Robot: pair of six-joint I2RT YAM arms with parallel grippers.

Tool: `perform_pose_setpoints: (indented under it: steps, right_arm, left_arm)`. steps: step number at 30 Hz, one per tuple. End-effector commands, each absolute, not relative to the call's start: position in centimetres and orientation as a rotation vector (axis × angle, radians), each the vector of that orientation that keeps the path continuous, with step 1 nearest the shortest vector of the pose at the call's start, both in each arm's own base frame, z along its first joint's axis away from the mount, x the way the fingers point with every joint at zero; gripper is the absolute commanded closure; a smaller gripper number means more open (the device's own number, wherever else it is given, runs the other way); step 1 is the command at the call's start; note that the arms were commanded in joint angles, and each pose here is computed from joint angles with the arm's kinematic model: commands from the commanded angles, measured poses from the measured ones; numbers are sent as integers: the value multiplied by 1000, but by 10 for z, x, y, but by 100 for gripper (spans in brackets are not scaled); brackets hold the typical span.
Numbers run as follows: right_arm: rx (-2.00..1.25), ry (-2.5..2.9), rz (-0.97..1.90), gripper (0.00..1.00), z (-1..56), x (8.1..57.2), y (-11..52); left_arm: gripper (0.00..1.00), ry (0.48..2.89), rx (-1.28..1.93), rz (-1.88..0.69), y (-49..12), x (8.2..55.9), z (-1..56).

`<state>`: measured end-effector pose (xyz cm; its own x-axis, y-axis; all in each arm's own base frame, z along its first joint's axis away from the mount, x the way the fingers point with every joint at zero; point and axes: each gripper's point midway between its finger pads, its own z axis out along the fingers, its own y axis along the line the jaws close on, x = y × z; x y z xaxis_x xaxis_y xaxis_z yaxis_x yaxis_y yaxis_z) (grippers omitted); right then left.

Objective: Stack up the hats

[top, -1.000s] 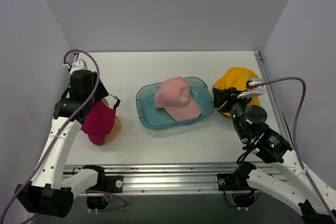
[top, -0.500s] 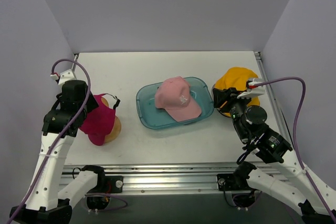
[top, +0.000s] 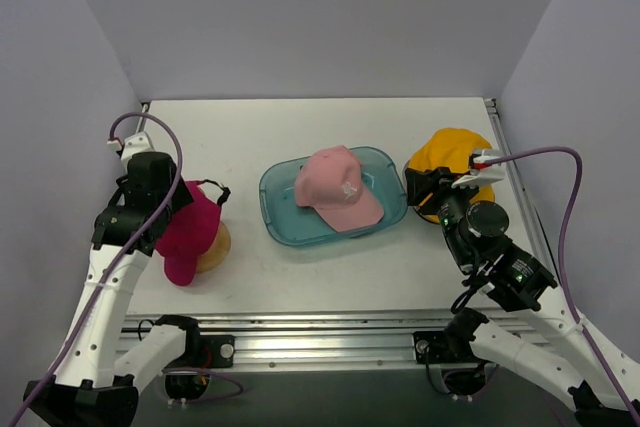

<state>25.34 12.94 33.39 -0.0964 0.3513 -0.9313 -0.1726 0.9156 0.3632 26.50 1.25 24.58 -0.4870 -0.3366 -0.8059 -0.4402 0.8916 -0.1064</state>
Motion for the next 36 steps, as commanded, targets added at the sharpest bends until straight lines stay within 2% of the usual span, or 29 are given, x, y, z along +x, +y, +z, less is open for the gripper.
perform_pose_setpoints:
  steps: [1, 13, 22, 29, 36]
  right_arm:
    - [151, 1577, 447, 59, 344, 253, 128]
    - [154, 1572, 449, 59, 346, 252, 126]
    - [155, 1568, 453, 59, 348, 251, 125]
    - [152, 1576, 450, 59, 345, 253, 128]
    - [152, 1581, 444, 59, 343, 254, 128]
  left_arm:
    - [35, 2185, -520, 66, -4, 280, 229]
    - [39, 2199, -512, -14, -23, 310, 217]
    - [39, 2108, -610, 11, -8, 277, 230]
    - [39, 2088, -640, 36, 1, 255, 218]
    - [38, 2001, -709, 70, 14, 242, 244]
